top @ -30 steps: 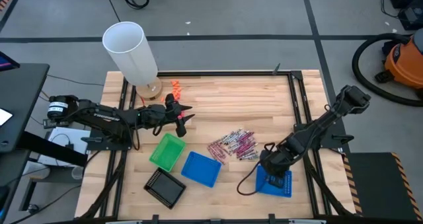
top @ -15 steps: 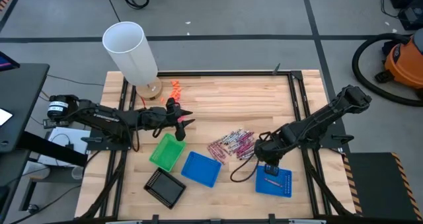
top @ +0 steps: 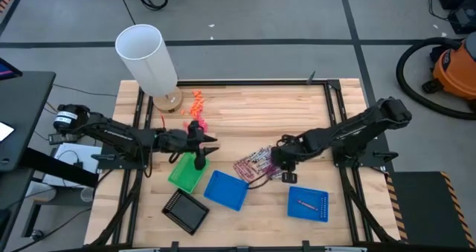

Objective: Sort crayons
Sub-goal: Put the black crayon into the green basket

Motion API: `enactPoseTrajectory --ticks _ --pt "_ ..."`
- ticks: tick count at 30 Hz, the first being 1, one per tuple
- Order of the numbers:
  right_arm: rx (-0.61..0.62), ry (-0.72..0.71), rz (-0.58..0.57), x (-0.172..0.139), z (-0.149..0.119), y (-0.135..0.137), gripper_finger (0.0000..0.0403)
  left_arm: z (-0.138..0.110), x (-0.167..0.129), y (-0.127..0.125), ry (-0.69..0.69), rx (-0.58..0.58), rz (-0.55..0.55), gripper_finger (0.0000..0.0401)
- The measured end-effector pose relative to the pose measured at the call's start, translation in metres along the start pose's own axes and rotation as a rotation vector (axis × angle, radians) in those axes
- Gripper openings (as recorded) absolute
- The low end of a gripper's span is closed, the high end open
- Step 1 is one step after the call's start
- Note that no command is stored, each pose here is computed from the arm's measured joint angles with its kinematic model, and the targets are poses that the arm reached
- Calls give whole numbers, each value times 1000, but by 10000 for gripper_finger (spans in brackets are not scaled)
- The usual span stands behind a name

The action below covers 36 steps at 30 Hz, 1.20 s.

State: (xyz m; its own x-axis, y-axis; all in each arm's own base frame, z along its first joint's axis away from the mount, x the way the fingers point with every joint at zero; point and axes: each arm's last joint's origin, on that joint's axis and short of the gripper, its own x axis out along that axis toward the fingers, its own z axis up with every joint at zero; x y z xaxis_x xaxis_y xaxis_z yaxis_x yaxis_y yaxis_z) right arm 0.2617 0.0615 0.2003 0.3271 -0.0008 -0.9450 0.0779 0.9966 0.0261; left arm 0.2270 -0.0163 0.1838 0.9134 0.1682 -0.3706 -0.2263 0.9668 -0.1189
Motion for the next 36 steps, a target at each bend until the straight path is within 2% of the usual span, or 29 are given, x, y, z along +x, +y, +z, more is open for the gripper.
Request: enactPoseTrajectory --ticks 8,12,21,36 --pt "-140 -88 -46 35 26 -21 84 -2 -1 -5 11 -29 -19 176" --pt "-183 -113 -63 43 37 -31 84 -2 -1 -5 13 -45 -19 176" --pt "-225 -127 -75 30 61 -36 84 -4 -1 -4 34 -49 -12 176" --pt "-147 -79 -107 19 53 -39 84 -4 -1 -2 34 -17 4 176"
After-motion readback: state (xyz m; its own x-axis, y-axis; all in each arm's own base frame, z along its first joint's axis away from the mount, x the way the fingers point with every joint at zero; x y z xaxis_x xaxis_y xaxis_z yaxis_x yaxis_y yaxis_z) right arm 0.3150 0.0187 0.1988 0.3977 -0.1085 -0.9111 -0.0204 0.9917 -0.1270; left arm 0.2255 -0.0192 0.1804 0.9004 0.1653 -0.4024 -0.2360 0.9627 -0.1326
